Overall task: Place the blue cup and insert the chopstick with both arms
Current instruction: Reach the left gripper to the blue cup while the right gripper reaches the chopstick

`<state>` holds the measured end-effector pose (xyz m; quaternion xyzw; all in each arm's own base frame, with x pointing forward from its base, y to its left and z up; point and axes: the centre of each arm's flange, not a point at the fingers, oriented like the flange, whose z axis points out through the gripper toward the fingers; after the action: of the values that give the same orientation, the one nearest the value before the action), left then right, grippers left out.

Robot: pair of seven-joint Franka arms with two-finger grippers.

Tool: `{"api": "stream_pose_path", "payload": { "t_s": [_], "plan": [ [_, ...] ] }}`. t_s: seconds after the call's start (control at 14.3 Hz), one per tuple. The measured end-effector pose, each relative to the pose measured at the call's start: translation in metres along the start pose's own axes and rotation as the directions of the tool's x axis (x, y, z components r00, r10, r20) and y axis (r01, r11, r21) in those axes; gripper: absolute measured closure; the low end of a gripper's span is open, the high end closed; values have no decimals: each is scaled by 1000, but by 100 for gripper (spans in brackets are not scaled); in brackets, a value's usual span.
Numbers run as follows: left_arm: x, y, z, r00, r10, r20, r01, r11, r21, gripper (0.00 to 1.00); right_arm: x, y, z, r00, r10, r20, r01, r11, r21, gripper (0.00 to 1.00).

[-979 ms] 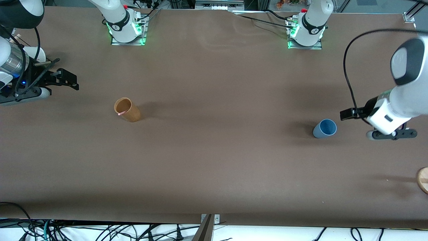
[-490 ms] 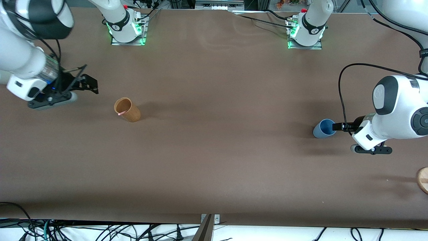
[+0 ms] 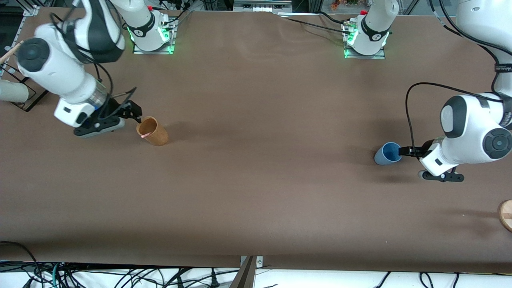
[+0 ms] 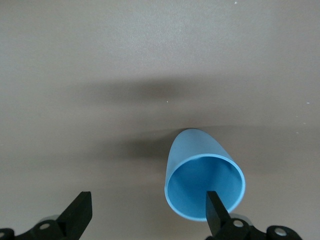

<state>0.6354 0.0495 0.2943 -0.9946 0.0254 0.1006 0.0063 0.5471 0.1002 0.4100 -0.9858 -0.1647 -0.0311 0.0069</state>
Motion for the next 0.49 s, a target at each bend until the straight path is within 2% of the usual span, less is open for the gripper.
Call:
{"api": "stream_pose_path", "payload": {
  "t_s": [0.49],
  "plan": [
    [-20, 2, 50, 998, 0, -64, 1, 1000, 6, 0, -7, -18, 58, 998, -60, -4, 60, 998, -27, 0]
  ]
}}
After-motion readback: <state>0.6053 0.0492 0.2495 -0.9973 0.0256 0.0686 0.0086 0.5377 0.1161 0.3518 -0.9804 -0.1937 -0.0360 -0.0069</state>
